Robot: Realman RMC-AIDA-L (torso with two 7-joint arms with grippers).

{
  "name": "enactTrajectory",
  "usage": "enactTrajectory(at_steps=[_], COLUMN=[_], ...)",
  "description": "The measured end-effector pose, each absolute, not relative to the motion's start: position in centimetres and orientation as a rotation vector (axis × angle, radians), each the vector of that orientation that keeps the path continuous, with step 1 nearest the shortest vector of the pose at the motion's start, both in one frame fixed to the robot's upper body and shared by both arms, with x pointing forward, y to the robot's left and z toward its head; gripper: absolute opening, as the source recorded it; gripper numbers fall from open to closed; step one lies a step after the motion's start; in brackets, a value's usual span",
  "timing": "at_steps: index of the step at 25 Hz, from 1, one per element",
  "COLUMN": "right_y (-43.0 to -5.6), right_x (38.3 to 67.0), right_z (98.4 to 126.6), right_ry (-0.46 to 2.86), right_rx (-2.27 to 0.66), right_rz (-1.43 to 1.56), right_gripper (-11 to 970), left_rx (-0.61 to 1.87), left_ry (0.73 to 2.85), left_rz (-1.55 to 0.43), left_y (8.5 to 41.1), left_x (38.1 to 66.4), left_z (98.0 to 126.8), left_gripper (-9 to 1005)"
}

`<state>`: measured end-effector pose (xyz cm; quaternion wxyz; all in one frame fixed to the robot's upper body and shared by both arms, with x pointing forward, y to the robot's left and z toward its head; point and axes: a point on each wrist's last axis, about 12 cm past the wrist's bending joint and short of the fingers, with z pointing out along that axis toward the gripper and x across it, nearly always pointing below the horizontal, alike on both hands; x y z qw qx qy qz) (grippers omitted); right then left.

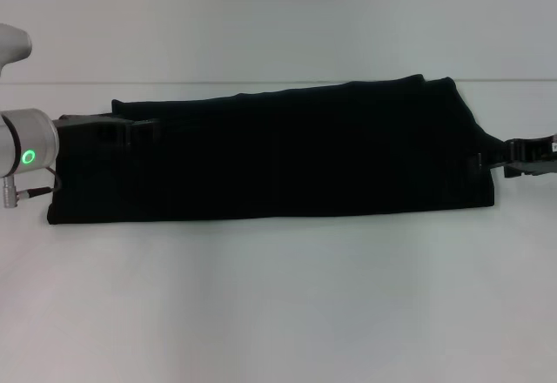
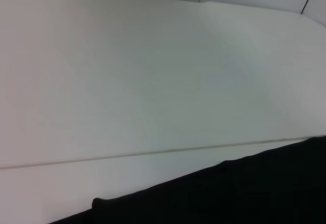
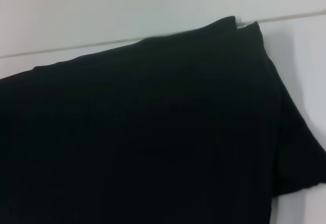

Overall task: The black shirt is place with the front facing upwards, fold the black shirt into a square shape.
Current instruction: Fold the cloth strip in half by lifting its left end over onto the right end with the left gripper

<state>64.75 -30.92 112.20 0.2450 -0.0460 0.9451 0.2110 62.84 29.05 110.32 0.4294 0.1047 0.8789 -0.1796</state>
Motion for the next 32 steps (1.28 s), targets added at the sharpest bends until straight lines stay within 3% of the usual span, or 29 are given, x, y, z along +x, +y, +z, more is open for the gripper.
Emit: enactTrajectory(at_steps=[17, 25, 32], right_y=[-29.0, -28.7, -29.1], right_x=[65.4, 65.4, 65.2], right_z=[110.5, 110.2, 109.9], right_ry=[2.561, 2.552, 2.551], right_rx=[-0.123, -0.113, -0.091], right_rz=[0.509, 0.502, 0.491], right_gripper=[734, 518, 231], left_rx=[0.245, 0.243, 0.241], left_ry=[2.193, 2.194, 2.194], left_rz=[-0.439, -0.439, -0.437], left_y=[29.5, 29.5, 29.5], left_x=[62.8, 62.8, 62.8], left_z=[110.3, 110.2, 110.3], left_gripper=[643, 643, 643])
